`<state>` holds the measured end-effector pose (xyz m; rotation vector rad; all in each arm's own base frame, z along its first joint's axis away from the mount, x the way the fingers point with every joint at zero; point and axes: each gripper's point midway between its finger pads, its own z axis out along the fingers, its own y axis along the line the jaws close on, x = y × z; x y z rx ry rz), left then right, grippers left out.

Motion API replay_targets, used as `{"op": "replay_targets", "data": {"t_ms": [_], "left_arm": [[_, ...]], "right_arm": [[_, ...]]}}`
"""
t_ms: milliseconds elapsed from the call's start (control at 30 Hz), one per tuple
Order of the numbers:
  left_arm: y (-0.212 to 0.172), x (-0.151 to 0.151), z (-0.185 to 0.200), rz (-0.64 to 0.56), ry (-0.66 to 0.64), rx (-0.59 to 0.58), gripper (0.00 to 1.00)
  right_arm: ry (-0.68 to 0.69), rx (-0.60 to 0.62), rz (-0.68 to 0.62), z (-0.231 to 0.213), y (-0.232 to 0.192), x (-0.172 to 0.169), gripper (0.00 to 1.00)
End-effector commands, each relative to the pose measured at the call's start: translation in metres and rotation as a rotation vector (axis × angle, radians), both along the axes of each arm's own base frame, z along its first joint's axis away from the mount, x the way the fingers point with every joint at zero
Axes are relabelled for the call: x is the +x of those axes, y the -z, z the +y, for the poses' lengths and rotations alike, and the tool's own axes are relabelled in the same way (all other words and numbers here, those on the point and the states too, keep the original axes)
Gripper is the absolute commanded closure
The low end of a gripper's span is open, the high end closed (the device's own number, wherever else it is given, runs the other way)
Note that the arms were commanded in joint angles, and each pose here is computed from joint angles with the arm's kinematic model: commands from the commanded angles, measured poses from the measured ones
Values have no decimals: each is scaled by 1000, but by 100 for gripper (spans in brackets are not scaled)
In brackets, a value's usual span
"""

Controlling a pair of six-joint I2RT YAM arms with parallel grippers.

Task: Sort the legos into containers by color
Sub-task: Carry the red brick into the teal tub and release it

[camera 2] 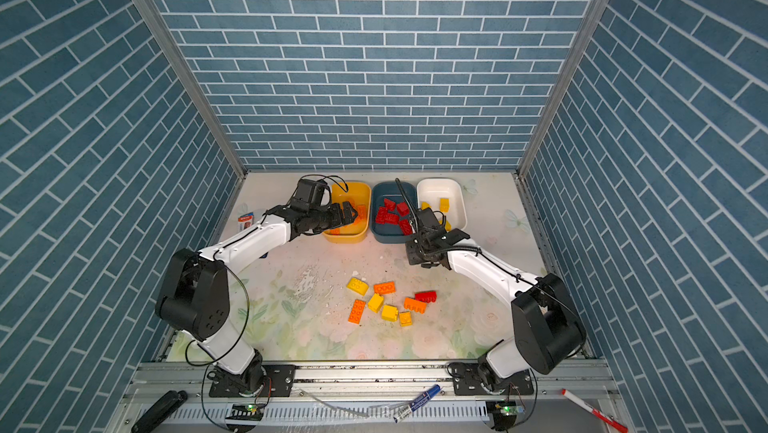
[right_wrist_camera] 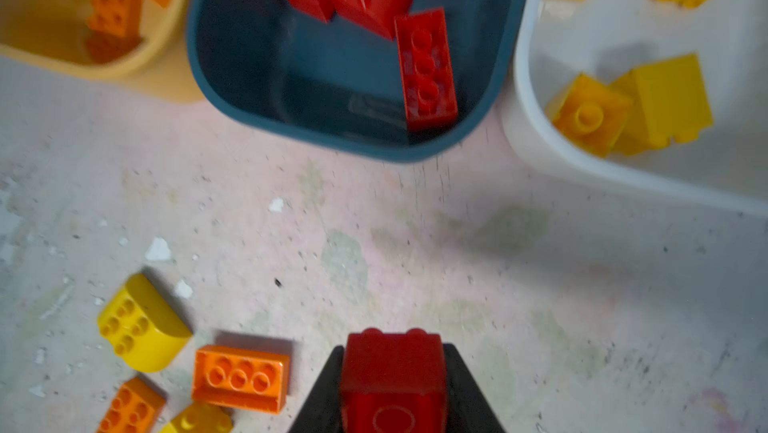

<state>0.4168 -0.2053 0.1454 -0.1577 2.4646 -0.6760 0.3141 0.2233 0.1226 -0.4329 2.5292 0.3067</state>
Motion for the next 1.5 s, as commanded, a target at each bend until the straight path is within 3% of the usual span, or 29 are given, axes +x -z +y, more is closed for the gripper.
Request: {"op": "replay_targets", "data": {"t_ms": [0,300,567,733,933,1167,1200,1233,1467], "left_arm": [[-17,-5,4,-36,-5,-22,1],[-24,-23,16,-50,-15,0,1],[-18,-40,19,-30,-1,-10,1],[-13,-50,24,-9,-12,10,1],[-1,-66,19,20,16,97,1],[9,-87,-6,26,186,247,1],[10,-90,-11,27,216,261,1],[11,-93,-16,29,250,288,1],[19,-114,-49,20,472,422,2]], "right_arm": [[-20,69,-140,28,-40,42,72],[-47,-69,-153,43,-34,104,70],[-33,-113,-127,55,-12,166,68],[-22,-141,-107,63,2,187,58],[-36,-84,-148,64,-25,175,39],[-33,-18,-210,45,-53,138,17],[-20,-12,-217,41,-56,133,6],[-10,-6,-227,37,-60,127,1],[175,19,-289,-13,-69,93,1]]}}
